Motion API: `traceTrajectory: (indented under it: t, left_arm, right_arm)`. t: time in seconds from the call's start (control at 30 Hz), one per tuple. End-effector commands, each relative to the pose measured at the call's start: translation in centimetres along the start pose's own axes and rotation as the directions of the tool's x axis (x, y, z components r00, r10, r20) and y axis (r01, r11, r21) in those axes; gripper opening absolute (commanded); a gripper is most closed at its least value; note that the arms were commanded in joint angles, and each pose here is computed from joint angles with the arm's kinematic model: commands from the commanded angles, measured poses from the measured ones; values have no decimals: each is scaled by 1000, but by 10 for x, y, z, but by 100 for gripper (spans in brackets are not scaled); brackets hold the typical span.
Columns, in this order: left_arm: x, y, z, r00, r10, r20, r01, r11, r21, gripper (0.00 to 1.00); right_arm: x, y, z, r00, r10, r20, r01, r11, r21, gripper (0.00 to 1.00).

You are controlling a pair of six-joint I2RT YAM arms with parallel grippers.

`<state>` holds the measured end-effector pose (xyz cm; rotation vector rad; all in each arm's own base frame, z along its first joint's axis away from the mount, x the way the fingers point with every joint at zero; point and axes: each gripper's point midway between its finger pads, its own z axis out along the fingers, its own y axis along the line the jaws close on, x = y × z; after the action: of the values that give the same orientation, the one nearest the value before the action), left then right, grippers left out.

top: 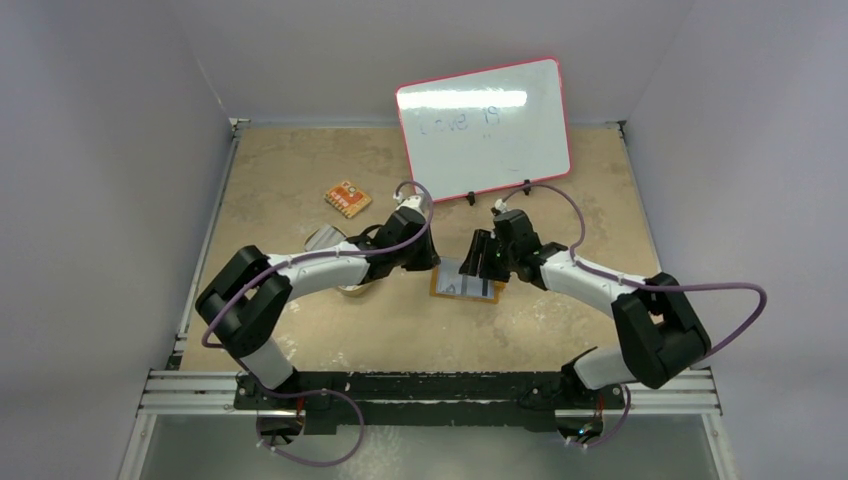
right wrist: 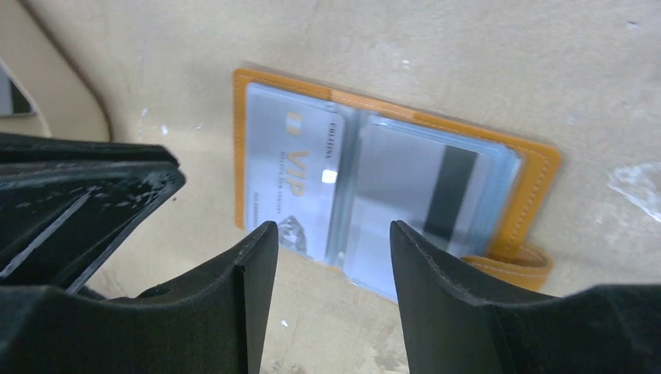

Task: Put the credit cards into the card holder
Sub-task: Insert the credit card into the card holder.

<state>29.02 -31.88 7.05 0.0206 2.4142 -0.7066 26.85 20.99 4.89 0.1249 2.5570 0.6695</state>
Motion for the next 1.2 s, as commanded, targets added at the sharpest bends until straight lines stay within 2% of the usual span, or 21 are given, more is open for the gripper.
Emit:
traceTrajectory:
  t: [0.0,0.37,0.63,0.77,1.03,1.17]
  left_arm:
    - [-5,-11,-2,1000,0,6,0,999,52,17]
    - [15,3,8,999,5,-42,-3,999,36,18]
    - [32,12,15,996,-4,-93,6,1000,22,16]
    - [36,14,18,994,-5,-106,7,1000,16,16]
    - [36,15,18,995,-10,-102,11,1000,13,15]
    - [36,15,19,995,-15,-101,16,1000,14,15]
  right_arm:
    - [-5,-15,-9,998,60,31,-63,993,96,58]
    - [-4,-35,-13,995,81,55,-91,975,202,61]
    - [-2,-42,-7,996,79,47,-87,972,217,63]
    - [-4,-45,-7,996,66,60,-78,970,229,68]
    - [-1,-44,-2,997,57,47,-66,974,215,71]
    - [2,-46,3,998,59,35,-65,975,213,76]
